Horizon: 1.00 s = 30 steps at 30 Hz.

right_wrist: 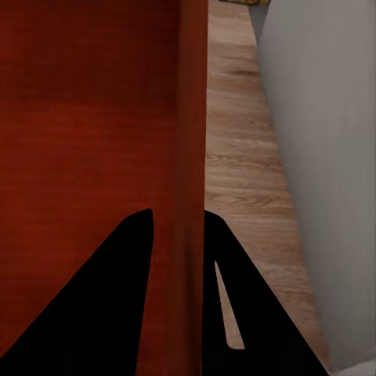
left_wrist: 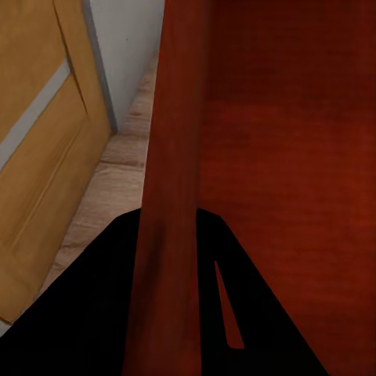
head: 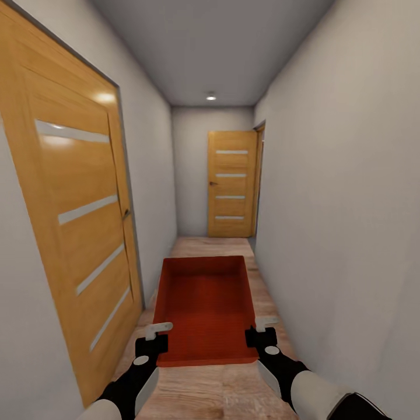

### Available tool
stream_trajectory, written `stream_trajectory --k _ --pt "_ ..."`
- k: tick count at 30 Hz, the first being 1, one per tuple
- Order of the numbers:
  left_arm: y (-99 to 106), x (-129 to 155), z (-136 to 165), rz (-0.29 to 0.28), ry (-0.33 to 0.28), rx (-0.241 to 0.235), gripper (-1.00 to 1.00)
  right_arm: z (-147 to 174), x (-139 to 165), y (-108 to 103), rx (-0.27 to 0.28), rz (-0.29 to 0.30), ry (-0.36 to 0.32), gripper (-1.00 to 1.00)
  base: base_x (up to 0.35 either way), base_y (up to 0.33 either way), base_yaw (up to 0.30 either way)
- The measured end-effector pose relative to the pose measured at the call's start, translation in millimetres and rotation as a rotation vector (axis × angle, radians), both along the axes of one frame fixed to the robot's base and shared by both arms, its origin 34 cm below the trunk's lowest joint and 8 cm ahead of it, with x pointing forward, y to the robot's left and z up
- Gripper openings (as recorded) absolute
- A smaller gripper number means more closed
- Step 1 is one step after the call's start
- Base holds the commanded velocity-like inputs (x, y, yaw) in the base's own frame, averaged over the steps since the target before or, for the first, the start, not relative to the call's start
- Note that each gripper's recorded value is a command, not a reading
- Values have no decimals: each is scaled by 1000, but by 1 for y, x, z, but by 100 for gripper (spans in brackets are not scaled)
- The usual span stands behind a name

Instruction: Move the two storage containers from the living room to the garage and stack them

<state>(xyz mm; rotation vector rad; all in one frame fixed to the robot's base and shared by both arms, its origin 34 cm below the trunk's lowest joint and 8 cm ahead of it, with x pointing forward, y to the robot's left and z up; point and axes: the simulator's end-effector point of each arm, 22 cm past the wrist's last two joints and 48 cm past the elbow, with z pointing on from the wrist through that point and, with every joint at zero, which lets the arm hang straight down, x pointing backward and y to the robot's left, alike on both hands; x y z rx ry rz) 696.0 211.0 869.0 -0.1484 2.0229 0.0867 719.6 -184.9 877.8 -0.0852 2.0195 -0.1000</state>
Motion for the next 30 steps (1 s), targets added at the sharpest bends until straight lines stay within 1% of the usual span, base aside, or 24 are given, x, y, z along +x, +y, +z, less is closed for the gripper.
stream_trajectory --k 16,30 --pt "0 0 0 0 0 -1 -100 0 0 0 1 1 0 -100 326 6 -1" --pt "0 0 0 0 -1 -1 -100 0 0 0 0 0 -1 -100 326 105 0"
